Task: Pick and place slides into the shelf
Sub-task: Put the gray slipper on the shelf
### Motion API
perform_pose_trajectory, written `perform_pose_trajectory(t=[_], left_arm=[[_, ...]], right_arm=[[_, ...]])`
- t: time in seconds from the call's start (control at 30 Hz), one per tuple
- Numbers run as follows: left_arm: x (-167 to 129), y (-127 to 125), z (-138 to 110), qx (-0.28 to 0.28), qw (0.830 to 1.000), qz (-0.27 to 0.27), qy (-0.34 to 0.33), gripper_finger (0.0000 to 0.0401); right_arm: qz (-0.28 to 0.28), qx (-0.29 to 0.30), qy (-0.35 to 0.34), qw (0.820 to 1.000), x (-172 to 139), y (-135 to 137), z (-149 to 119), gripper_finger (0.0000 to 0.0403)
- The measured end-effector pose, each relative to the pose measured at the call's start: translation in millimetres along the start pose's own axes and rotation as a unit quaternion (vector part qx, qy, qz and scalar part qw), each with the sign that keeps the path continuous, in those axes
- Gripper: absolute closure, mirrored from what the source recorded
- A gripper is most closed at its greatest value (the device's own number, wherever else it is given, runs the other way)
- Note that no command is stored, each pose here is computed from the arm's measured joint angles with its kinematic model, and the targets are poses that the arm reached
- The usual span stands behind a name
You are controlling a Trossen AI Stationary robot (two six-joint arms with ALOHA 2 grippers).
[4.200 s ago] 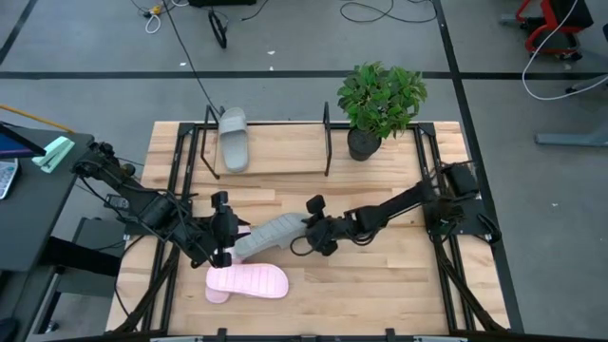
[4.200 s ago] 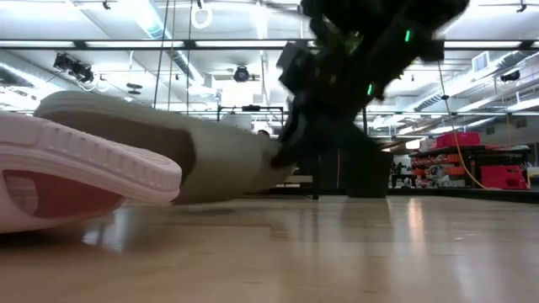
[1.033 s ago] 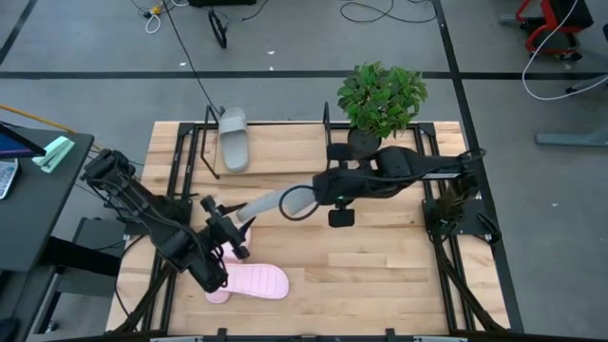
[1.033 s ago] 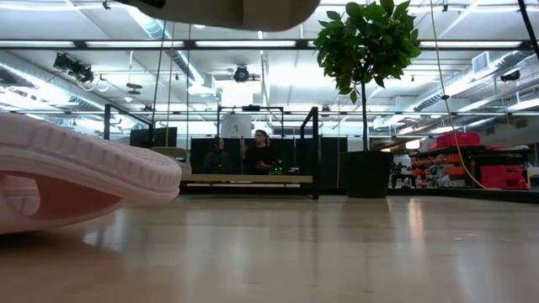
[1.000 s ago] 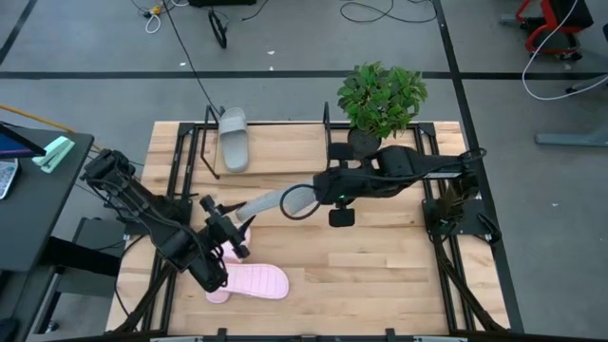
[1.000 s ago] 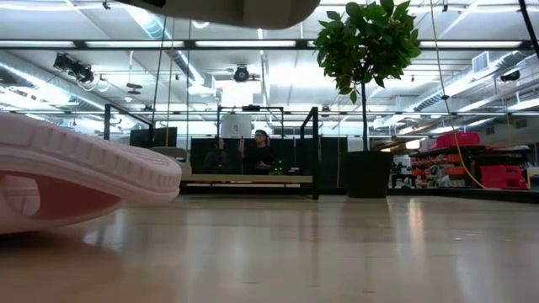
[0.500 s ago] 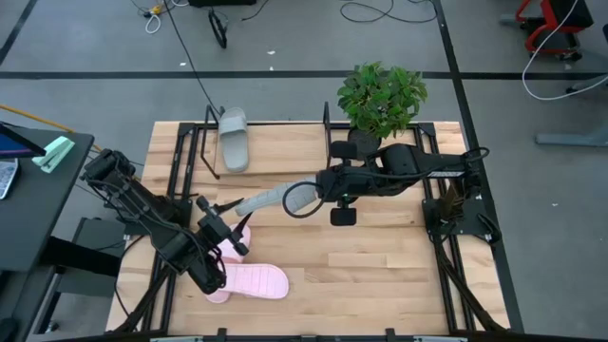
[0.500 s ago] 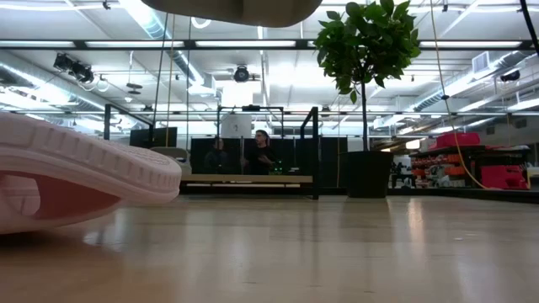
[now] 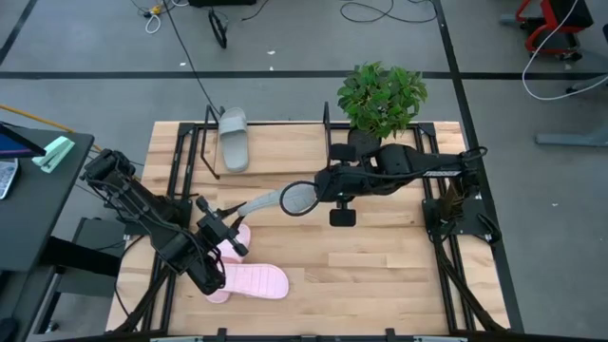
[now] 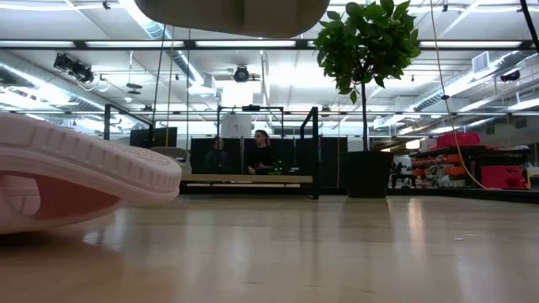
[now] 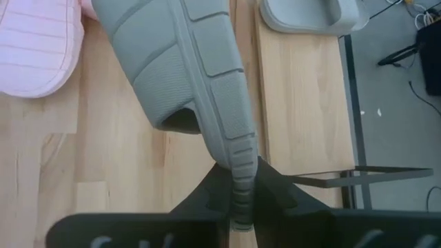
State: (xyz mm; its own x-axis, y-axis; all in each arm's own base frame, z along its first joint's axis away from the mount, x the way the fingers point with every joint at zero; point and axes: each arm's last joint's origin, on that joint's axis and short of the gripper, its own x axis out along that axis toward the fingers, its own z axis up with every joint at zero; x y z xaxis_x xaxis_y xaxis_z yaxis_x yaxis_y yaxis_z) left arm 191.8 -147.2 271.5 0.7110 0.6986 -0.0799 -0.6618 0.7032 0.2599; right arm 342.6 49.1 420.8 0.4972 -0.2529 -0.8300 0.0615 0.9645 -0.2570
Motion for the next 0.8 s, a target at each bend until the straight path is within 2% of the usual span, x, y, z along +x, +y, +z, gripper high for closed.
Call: perform_pose_trajectory(t=[0.13,0.23,0.37,0.47,0.67,0.8], left_arm=[[0.2,0.1,0.0,-0.005,1.0,0.001,0.0,0.0344],[0.2,1.8,-0.7,-0.032,0.999,0.003,-0.002,0.0344],[0.0,7.8,-2.7,-0.087,0.996,0.009,-0.013,0.0345],[0.0,11.1,-4.1,-0.145,0.989,0.013,-0.028,0.0345],[4.5,12.5,-28.1,-0.267,0.963,0.016,-0.044,0.0345],[11.5,11.0,-58.9,-0.381,0.923,0.022,-0.044,0.0345]], right_arm=[[0.003,-0.033,0.002,0.999,-0.7,1.9,-0.6,0.0318],[0.006,-0.088,0.001,0.996,-3.8,6.4,-1.4,0.0273],[-0.003,-0.176,-0.004,0.984,-8.2,14.6,-2.1,0.0224],[-0.046,-0.213,-0.009,0.976,-14.5,20.2,-3.5,0.0198],[-0.122,-0.245,-0.028,0.961,-36.3,32.0,-10.2,0.0178],[-0.134,-0.257,-0.049,0.956,-52.9,42.3,-16.7,0.018]])
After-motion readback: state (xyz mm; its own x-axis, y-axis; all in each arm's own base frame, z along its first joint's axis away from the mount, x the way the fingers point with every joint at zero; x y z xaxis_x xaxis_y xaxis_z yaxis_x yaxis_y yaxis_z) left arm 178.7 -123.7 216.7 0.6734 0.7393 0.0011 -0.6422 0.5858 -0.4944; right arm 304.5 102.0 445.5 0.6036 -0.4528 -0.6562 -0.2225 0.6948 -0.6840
